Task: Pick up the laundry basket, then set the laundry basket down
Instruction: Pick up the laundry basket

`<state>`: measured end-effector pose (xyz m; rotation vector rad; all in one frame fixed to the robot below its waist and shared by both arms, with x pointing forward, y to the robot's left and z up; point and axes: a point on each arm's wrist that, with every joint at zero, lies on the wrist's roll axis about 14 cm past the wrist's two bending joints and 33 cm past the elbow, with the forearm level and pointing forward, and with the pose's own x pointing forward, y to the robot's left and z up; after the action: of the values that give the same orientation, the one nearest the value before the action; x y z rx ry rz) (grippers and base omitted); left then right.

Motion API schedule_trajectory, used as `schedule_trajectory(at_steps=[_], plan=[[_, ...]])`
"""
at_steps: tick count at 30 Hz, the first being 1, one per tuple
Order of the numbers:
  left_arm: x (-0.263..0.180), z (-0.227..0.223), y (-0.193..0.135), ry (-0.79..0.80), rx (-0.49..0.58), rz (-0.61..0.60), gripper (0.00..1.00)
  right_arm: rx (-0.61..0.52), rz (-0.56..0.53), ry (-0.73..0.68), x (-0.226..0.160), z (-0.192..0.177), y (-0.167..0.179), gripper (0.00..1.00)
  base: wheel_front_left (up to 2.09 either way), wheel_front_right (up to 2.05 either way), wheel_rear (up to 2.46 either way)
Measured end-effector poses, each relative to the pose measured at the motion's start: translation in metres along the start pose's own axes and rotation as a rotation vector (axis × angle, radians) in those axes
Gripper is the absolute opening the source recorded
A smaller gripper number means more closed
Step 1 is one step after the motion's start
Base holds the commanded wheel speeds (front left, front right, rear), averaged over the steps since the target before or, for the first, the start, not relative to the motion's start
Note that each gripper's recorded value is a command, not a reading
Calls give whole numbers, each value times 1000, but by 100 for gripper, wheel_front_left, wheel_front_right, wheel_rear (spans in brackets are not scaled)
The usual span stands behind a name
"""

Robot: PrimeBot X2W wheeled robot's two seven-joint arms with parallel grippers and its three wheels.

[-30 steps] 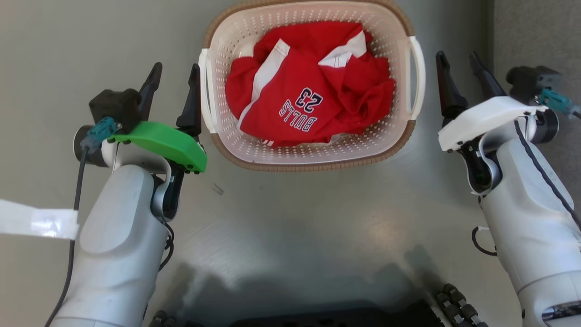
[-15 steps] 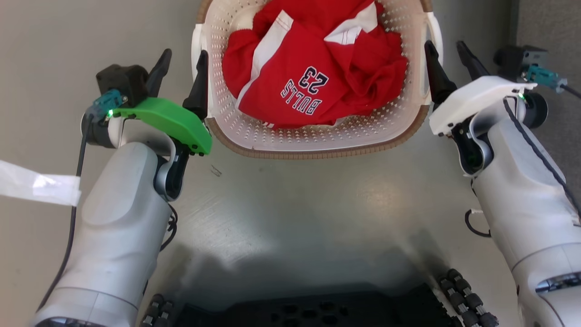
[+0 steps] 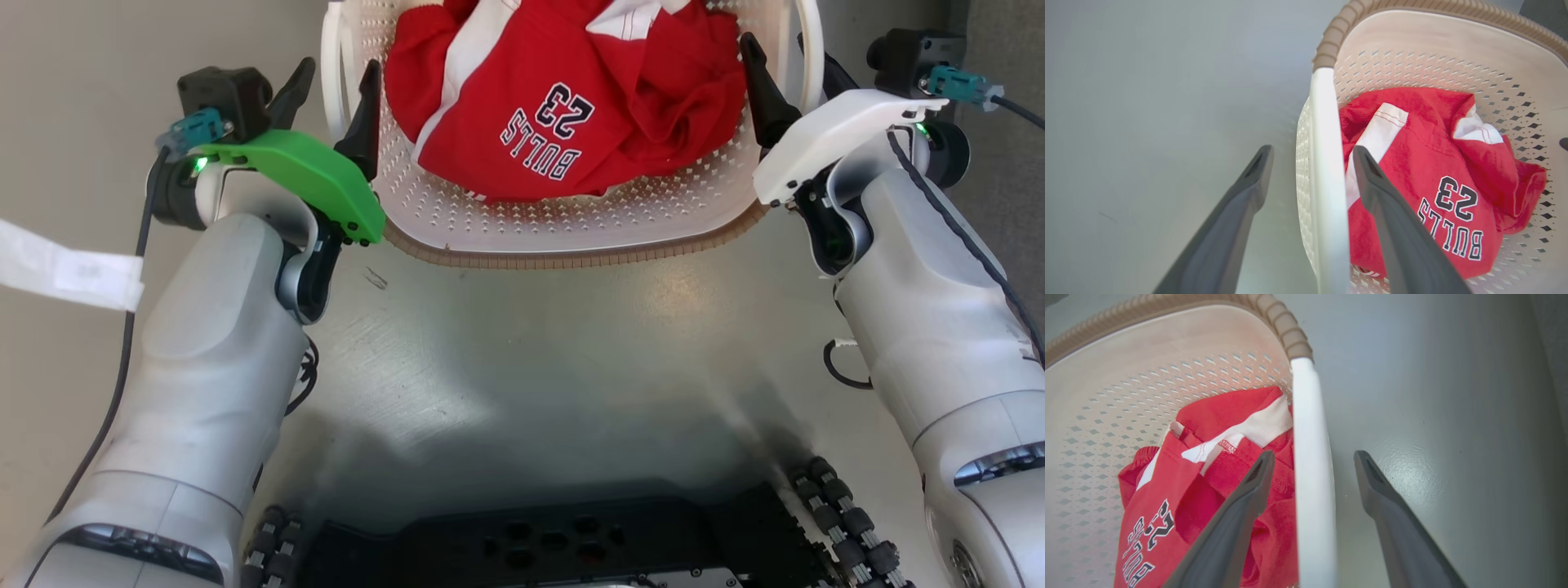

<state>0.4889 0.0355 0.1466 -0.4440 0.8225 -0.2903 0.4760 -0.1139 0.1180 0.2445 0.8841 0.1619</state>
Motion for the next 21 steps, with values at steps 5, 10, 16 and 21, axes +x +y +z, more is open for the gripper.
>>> schedule_trajectory(at_steps=[5, 10, 16, 21], plan=[[5, -15, 5, 50, -16, 7, 100, 1, 2, 40, 5, -14, -1, 100, 0, 0, 0], [6, -24, 8, 78, -24, 15, 100, 11, 5, 63, 7, -23, 1, 100, 0, 0, 0], [9, -24, 9, 86, -22, 13, 65, 7, 13, 56, 11, -20, 3, 97, 0, 0, 0], [12, -22, 4, 83, -44, -2, 0, 3, 22, 64, 12, -22, 6, 0, 0, 0, 0]])
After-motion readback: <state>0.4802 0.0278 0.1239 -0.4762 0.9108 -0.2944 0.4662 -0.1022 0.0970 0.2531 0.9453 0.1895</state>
